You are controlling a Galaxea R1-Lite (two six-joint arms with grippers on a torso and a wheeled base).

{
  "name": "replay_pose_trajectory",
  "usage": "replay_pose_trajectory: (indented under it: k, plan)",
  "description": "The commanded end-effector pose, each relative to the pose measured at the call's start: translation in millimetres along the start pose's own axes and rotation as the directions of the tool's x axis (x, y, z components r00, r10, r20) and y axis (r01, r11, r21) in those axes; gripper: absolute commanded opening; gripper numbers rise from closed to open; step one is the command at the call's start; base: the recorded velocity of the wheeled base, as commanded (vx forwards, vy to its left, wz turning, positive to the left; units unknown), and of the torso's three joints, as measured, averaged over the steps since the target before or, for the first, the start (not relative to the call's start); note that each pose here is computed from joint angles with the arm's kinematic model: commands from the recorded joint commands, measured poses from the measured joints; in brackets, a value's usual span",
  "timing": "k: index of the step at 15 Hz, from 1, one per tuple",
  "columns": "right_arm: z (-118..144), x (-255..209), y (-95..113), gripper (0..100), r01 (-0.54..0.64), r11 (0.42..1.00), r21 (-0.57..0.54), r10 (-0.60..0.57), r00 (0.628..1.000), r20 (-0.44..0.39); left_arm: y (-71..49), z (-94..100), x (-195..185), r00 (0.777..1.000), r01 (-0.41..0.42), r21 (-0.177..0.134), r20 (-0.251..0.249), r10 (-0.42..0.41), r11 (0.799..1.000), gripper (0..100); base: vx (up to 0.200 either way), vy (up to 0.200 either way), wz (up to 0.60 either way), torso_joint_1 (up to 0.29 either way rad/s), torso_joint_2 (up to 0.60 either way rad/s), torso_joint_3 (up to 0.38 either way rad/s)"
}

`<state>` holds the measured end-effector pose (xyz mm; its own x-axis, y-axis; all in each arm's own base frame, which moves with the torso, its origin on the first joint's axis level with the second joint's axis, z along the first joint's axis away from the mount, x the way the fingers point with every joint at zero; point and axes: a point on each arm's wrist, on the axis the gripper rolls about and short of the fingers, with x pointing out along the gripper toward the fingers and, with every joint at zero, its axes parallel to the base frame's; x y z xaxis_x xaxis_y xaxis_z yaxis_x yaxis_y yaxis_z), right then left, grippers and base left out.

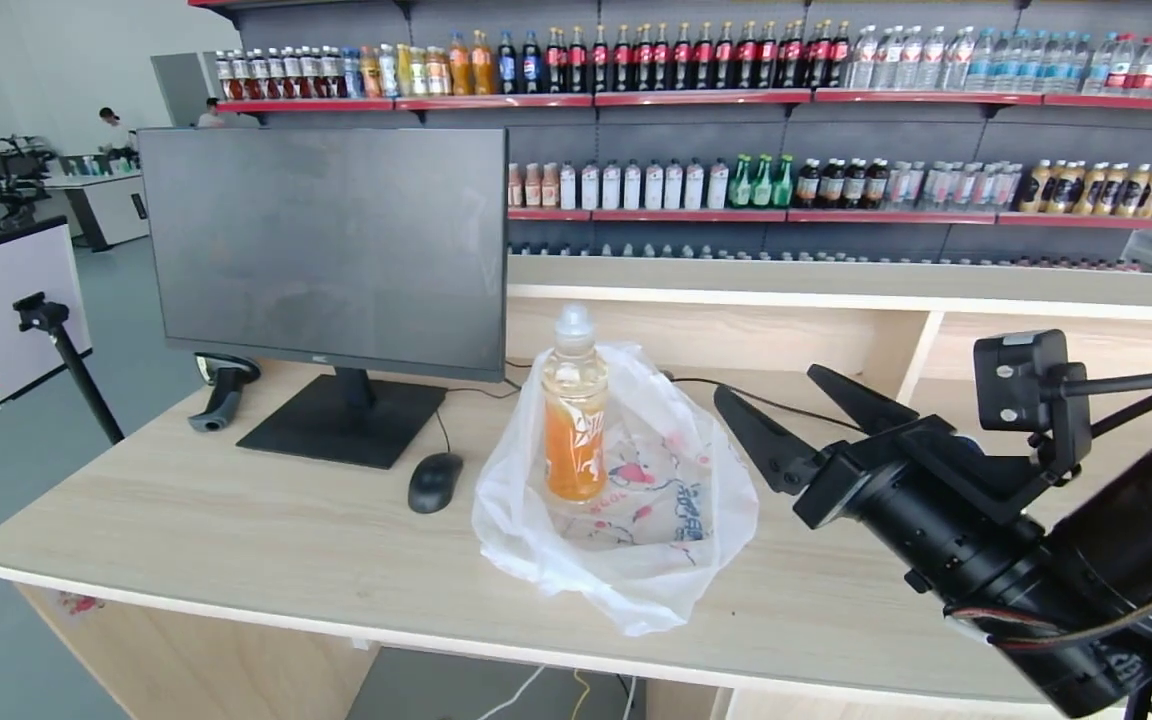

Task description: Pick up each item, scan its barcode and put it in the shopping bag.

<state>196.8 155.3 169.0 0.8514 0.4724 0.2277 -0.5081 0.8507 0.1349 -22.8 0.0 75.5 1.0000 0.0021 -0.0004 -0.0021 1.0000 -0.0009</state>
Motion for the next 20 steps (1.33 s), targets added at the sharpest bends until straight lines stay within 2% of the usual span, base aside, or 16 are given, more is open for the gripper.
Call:
replay_pose_trajectory:
  k: [1, 3, 7, 11, 20]
  plan:
    - [-0.1, -1.3, -3.2, 100, 0.011, 1.0, -0.003, -0.011, 1.0, -0.001, 0.0, 0.0, 0.1, 1.0, 0.001, -0.001, -0.001, -0.001, 1.0, 100, 0.0, 0.0, -0.6, 0.002, 0.0, 0.002]
    - [0.6, -1.7, -4.0, 100, 0.014, 1.0, -0.008, -0.014, 1.0, 0.0, 0.0, 0.0, 0.0, 1.0, 0.001, -0.001, 0.0, -0.001, 1.0, 100, 0.0, 0.0, -0.6, 0.0, 0.0, 0.002]
    - [-1.9, -1.9, -4.3, 100, 0.015, 1.0, -0.024, -0.015, 1.0, -0.01, 0.0, 0.0, 0.1, 1.0, -0.001, -0.001, -0.001, 0.001, 1.0, 100, 0.0, 0.0, 0.0, 0.0, 0.0, 0.0]
    - [-9.2, 3.2, -4.2, 100, 0.016, 0.999, -0.029, -0.017, 0.999, -0.031, 0.0, 0.0, 0.0, 1.0, -0.001, -0.001, 0.0, 0.001, 1.0, 100, 0.0, -0.2, 0.0, -0.002, 0.0, 0.004]
    - [-7.7, 2.4, -4.6, 100, 0.017, 0.999, -0.03, -0.018, 0.999, -0.026, 0.0, 0.0, 0.0, 1.0, -0.001, -0.002, 0.0, 0.001, 1.0, 100, 0.0, -0.2, 0.0, 0.002, 0.0, 0.0]
